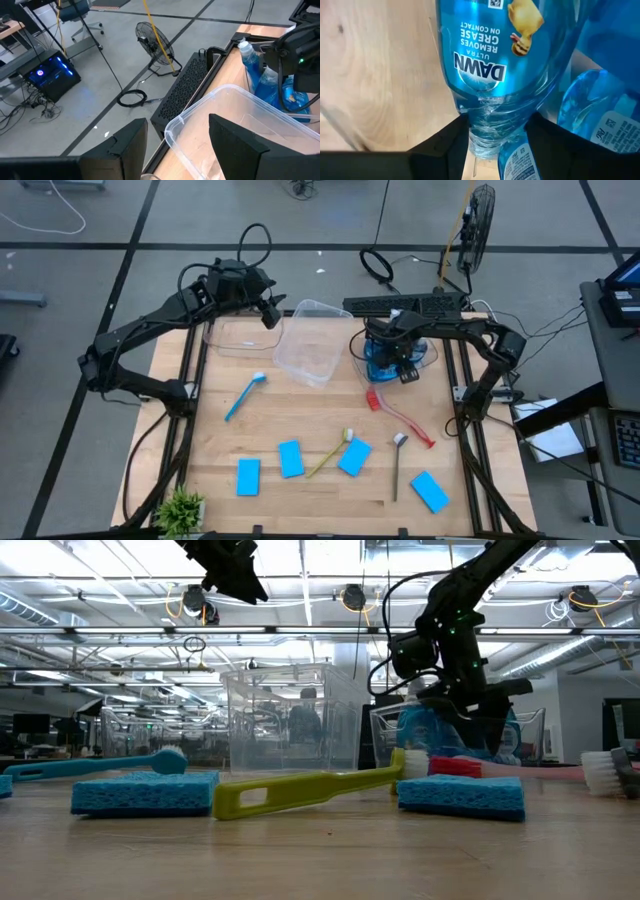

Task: Pick & Place Kitchen Sink Supplies
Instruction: Put the blue soap dispenser into the right transparent bin

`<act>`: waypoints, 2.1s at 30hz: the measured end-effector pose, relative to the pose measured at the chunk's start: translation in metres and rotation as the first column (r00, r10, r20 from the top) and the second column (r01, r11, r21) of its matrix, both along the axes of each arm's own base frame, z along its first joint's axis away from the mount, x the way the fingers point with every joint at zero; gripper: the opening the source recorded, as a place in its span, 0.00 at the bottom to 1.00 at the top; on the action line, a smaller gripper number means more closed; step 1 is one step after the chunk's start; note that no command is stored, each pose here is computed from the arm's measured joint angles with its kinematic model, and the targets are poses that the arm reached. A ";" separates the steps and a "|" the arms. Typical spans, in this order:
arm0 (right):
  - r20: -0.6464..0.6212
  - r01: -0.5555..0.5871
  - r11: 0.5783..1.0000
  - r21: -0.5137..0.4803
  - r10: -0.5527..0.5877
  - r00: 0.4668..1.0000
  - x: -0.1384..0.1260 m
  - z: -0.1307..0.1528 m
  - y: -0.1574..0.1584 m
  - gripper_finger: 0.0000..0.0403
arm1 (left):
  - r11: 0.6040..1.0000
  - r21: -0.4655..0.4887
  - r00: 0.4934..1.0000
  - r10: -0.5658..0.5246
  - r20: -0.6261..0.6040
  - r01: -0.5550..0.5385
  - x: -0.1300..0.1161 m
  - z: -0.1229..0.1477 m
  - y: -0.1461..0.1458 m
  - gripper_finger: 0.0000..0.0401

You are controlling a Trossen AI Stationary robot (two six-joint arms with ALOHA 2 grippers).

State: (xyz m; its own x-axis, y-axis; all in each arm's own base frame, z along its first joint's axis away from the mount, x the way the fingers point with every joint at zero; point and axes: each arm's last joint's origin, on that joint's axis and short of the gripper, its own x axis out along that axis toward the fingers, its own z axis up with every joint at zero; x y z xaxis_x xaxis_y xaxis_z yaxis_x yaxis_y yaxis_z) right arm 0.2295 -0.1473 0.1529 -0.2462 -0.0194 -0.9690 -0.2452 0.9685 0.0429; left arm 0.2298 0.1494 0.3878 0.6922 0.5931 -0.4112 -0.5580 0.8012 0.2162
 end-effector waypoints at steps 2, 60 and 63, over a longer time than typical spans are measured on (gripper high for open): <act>-0.013 -0.005 1.000 -0.010 0.005 1.000 -0.001 0.000 0.000 0.44 | 1.000 0.000 1.000 0.000 0.000 0.000 0.000 0.000 0.000 0.53; -0.175 -0.251 0.967 0.052 0.256 0.951 -0.014 -0.001 -0.006 0.55 | 0.999 0.031 0.999 -0.018 -0.027 0.019 0.000 0.000 0.000 0.53; -0.179 -0.249 0.966 0.063 0.256 0.950 -0.015 0.000 -0.006 0.52 | 0.999 0.031 0.999 -0.018 -0.027 0.019 0.000 0.000 0.000 0.53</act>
